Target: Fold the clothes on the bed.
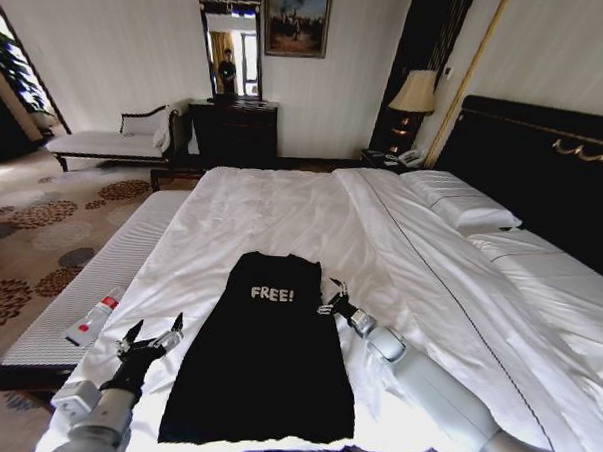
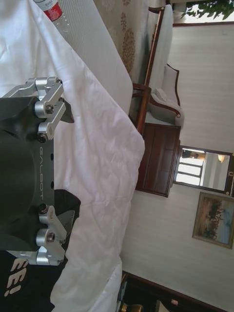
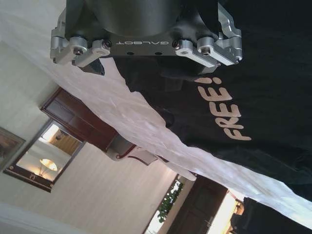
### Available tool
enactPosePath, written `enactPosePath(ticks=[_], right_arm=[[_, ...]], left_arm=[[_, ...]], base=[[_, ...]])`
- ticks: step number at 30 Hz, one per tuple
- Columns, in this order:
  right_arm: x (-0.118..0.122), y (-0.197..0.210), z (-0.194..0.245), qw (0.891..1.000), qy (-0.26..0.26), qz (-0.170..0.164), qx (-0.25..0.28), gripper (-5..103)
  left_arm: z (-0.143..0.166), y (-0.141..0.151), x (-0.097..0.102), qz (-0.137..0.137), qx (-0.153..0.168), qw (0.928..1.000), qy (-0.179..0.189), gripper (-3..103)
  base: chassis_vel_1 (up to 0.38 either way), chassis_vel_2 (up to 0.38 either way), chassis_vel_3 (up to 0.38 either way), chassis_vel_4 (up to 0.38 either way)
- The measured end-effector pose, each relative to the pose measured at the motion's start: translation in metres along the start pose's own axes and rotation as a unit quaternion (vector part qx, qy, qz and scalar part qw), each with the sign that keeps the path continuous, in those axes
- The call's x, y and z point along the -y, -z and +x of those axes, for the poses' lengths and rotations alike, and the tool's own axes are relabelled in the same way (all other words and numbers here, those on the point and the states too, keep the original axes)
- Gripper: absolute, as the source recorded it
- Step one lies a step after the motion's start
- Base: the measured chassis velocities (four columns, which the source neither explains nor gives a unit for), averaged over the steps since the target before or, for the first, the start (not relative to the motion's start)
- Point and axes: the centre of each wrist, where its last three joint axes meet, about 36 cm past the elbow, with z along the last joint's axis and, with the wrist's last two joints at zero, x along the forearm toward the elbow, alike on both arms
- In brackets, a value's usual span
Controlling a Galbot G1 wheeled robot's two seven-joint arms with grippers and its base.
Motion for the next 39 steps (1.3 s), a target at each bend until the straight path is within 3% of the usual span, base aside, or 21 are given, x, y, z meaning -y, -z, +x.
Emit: enactPosePath(ticks=[6,16,25,30,34,35,39], right_arm=[[0.004,-0.003,0.008,0.997,0.022,0.066,0.025,100],[0.024,-0.010,-0.004,0.998,-0.017,0.063,0.003,100],[0.010,-0.003,-0.008,0.998,-0.006,0.056,0.008,100],[0.014,-0.004,0.019,0.998,-0.065,-0.017,-0.012,100],[0.022,0.001,0.055,0.987,-0.135,-0.083,-0.031,100],[0.022,0.001,0.055,0.987,-0.135,-0.083,-0.031,100],[0.002,0.007,0.084,0.970,-0.183,-0.152,-0.047,100]], left_arm=[[0.001,-0.001,0.001,0.000,0.000,1.0000,0.000,100],[0.001,-0.002,0.001,-0.001,0.001,1.0000,0.000,100],[0.001,-0.002,0.001,-0.005,0.003,1.0000,0.003,100],[-0.004,-0.011,0.009,-0.021,-0.004,0.9998,-0.003,100],[-0.012,-0.026,0.022,-0.047,-0.015,0.9981,-0.036,100],[-0.012,-0.026,0.022,-0.047,-0.015,0.9981,-0.036,100],[-0.027,-0.045,0.021,-0.074,-0.037,0.9945,-0.063,100]], base=[[0.000,0.000,0.000,0.000],[0.000,0.000,0.000,0.000],[0.000,0.000,0.000,0.000],[0.000,0.000,0.000,0.000],[0.000,0.000,0.000,0.000],[0.000,0.000,0.000,0.000],[0.000,0.000,0.000,0.000]])
